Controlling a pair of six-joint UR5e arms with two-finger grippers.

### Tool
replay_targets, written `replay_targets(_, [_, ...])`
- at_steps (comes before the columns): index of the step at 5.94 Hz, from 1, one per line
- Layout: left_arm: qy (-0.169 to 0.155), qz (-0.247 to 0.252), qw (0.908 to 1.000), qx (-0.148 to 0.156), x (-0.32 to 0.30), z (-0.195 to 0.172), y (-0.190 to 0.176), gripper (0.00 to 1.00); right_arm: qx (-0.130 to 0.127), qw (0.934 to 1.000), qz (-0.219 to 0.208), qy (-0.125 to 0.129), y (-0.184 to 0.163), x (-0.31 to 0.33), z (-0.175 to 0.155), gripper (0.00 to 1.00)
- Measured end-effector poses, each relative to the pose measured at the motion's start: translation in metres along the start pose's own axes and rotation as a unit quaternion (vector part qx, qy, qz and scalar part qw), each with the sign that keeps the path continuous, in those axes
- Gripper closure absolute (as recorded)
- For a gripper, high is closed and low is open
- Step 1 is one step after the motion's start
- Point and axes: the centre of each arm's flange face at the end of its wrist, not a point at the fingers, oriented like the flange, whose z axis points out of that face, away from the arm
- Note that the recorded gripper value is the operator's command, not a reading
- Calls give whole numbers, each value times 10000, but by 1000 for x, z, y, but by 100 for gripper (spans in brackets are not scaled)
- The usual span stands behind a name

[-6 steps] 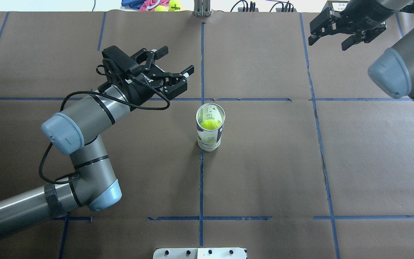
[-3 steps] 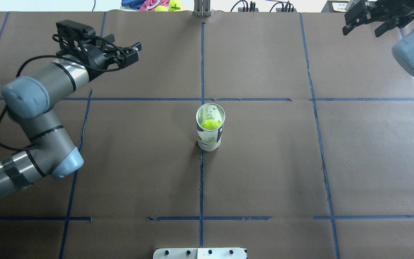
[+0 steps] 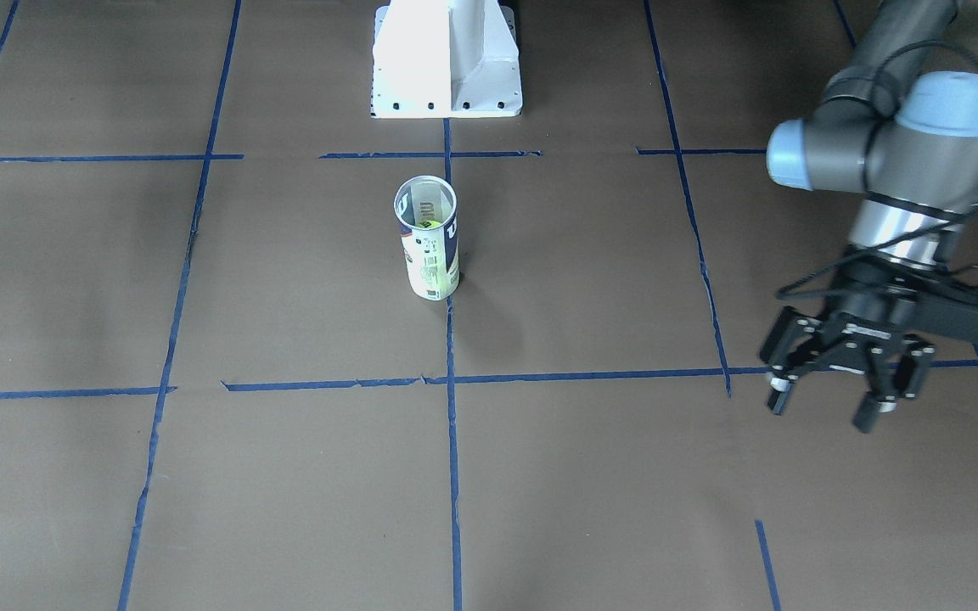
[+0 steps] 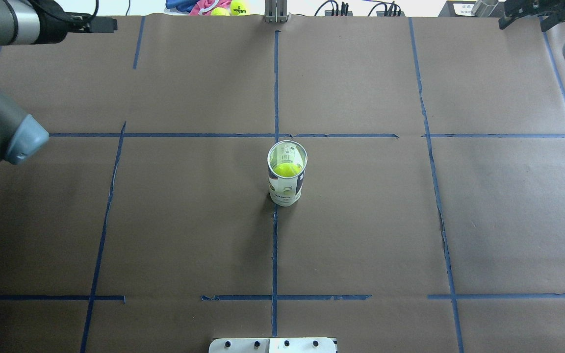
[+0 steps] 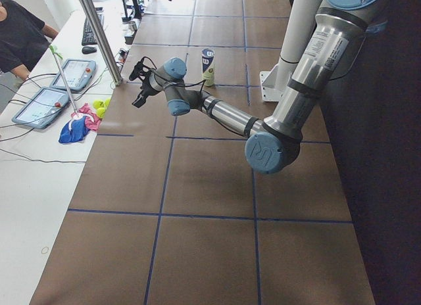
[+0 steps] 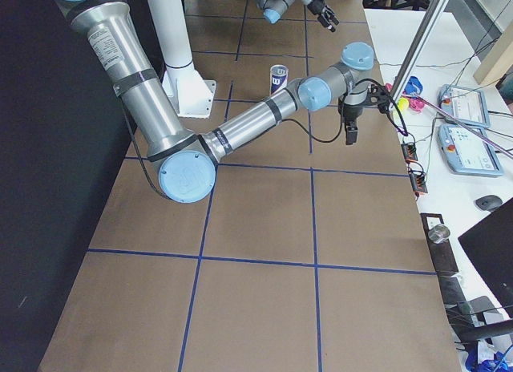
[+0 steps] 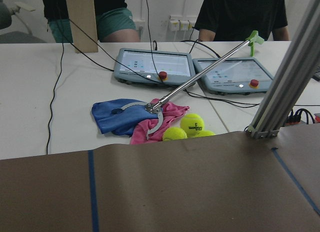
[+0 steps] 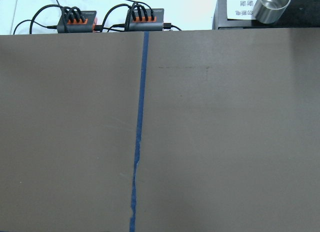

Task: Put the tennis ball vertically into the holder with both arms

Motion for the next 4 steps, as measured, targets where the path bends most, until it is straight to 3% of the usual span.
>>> replay_targets(3, [-336,641,9863,-1480,-139,-26,4,0,-180,9991,-389,58,-3,124,-1,1])
replay_targets(4, [-498,512,9803,-1840,-170,-32,16,0,-247,9988,-427,21,2,157,-1,1])
